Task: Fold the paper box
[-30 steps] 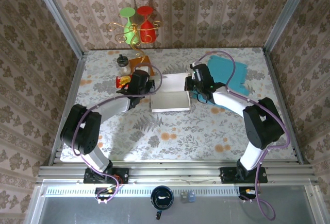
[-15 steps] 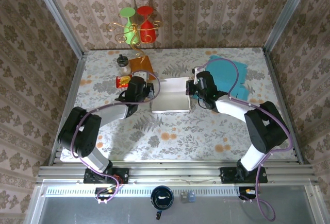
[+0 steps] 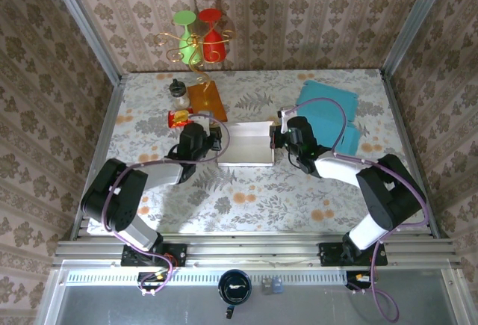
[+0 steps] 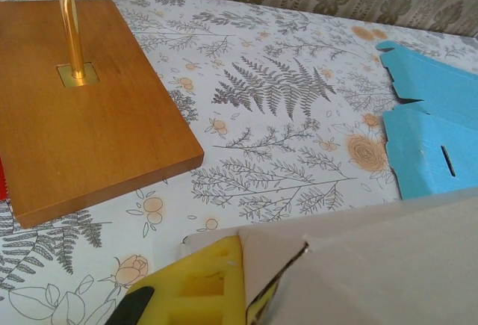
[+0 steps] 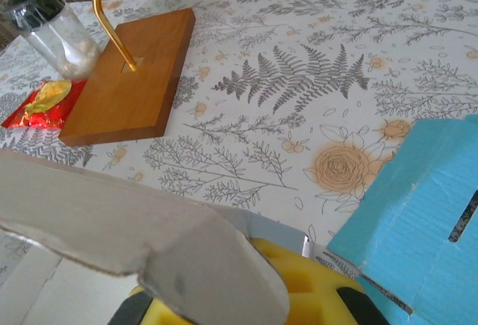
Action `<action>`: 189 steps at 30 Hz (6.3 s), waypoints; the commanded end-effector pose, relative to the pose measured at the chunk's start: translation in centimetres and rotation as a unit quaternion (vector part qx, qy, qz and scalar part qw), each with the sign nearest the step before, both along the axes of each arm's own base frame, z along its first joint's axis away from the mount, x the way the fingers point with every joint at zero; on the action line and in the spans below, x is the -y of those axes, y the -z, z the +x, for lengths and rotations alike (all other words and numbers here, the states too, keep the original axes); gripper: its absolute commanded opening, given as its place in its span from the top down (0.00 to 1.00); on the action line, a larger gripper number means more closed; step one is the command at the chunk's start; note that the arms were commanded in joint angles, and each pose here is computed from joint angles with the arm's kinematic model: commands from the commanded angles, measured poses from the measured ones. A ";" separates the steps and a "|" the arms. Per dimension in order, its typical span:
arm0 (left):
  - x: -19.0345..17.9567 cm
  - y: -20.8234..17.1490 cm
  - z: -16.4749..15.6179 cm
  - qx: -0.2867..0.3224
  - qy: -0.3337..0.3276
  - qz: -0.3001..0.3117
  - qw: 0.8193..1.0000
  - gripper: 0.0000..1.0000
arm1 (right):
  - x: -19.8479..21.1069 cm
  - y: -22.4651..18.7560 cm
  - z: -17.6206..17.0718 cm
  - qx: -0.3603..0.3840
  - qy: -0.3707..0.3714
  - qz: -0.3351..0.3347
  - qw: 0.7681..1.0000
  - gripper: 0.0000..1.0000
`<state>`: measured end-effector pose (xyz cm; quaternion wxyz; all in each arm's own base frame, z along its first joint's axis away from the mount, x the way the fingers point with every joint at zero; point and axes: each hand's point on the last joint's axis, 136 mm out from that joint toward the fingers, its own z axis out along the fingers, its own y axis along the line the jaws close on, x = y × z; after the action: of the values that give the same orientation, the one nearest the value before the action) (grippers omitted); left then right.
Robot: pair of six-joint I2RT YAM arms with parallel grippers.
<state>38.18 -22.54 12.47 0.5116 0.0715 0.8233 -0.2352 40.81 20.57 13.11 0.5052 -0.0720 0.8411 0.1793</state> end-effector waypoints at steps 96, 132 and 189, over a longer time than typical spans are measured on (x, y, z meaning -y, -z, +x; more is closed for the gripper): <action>4.5 -2.3 -1.9 0.031 0.070 -0.046 0.996 1.00 | 0.0 1.6 -4.0 -0.528 0.084 0.325 0.780 0.72; 1.6 3.1 -7.0 -0.056 0.059 -0.054 0.995 0.78 | 0.0 6.1 -7.6 -0.506 0.088 0.221 0.829 0.76; -1.8 -0.5 -4.2 -0.410 0.067 -0.015 0.910 0.42 | -0.3 6.8 -7.0 -0.510 0.091 0.185 0.835 0.78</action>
<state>35.11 -19.13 13.18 0.1496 -0.0296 0.9473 -0.2818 33.68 20.96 7.02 0.0231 0.2054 0.9269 0.3133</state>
